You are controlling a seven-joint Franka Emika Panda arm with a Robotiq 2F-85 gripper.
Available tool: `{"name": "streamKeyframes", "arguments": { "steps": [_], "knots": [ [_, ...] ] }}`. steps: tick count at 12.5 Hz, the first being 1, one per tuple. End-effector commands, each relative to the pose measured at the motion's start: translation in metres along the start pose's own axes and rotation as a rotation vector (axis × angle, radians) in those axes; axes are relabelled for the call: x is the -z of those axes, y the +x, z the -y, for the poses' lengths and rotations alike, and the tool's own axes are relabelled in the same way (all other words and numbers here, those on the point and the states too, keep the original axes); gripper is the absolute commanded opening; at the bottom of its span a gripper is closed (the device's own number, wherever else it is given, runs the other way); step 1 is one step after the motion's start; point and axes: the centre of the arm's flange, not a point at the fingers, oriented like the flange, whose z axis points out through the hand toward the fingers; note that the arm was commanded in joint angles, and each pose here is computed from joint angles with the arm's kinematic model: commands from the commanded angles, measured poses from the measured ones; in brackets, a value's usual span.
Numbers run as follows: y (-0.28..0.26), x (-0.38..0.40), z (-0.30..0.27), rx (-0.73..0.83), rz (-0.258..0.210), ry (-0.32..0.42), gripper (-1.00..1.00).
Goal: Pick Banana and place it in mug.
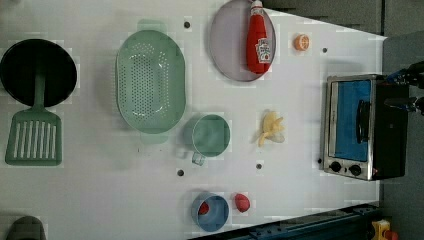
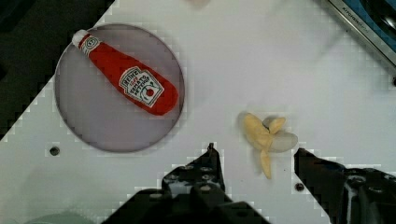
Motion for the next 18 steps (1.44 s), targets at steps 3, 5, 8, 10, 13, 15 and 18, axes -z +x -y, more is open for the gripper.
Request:
{"name": "streamKeyframes", "arguments": {
  "steps": [3,5,8,10,13,15,18],
  "knots": [
    [-0.063,0.029,-0.124,0.026,0.081,-0.059,1.00],
    [-0.064,-0.010,-0.119,0.057,0.113,-0.091,1.00],
    [-0.060,-0.079,-0.103,0.157,0.102,-0.084,1.00],
    [-0.055,-0.131,-0.092,0.266,0.079,-0.063,1.00],
    [-0.049,-0.205,-0.084,0.498,0.059,-0.042,1.00],
    [-0.045,-0.241,-0.078,0.645,0.051,-0.034,1.00],
    [-0.045,-0.295,-0.073,0.745,0.078,-0.047,1.00]
  ]
}}
